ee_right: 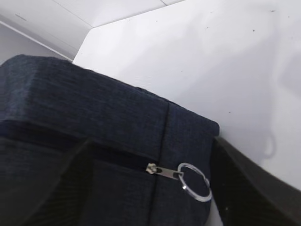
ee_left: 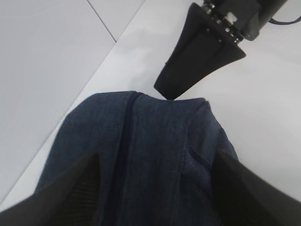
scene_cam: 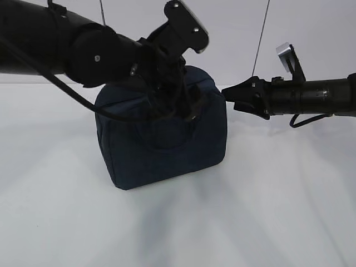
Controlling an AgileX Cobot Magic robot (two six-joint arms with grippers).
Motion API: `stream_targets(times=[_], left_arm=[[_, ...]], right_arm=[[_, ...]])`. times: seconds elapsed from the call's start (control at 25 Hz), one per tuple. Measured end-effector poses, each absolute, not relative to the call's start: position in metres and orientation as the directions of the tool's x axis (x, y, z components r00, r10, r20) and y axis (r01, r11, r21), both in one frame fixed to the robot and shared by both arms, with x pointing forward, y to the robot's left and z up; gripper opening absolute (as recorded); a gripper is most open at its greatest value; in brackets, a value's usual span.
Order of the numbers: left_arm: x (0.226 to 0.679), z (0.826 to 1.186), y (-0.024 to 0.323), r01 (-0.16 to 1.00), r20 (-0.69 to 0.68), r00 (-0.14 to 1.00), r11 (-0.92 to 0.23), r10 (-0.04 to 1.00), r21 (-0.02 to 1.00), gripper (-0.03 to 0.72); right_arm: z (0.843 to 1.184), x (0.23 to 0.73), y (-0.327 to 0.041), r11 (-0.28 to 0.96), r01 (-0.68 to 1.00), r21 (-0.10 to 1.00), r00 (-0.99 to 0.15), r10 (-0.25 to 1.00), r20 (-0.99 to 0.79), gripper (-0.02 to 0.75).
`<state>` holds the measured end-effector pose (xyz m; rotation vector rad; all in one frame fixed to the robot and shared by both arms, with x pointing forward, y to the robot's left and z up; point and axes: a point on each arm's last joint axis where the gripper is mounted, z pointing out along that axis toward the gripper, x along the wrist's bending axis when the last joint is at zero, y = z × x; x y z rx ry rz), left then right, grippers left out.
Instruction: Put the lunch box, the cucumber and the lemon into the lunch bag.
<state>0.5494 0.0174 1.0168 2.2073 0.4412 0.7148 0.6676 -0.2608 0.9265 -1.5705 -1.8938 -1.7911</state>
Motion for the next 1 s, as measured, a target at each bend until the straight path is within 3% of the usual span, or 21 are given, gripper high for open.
stream_targets(times=[0.28, 0.6, 0.76, 1.0], left_arm=[[0.533, 1.053, 0.032, 0.131, 0.306, 0.787, -0.63, 0.536, 0.765, 0.53], [0.496, 1.09, 0.061, 0.256, 0.214, 0.824, -0.682, 0.524, 0.685, 0.51], [0.474, 1.114, 0.083, 0.368, 0.135, 0.798, -0.653, 0.587, 0.662, 0.5], [0.445, 1.141, 0.122, 0.558, 0.082, 0.67, -0.573, 0.738, 0.6, 0.493]], right_arm=[[0.96, 0.658, -0.261, -0.147, 0.687, 0.711, -0.513, 0.594, 0.619, 0.594], [1.022, 0.629, -0.261, -0.02, 0.69, 0.724, -0.55, 0.635, 0.542, 0.593], [1.05, 0.606, -0.262, 0.061, 0.724, 0.687, -0.531, 0.684, 0.5, 0.591], [1.09, 0.562, -0.265, 0.132, 0.784, 0.606, -0.472, 0.762, 0.444, 0.582]])
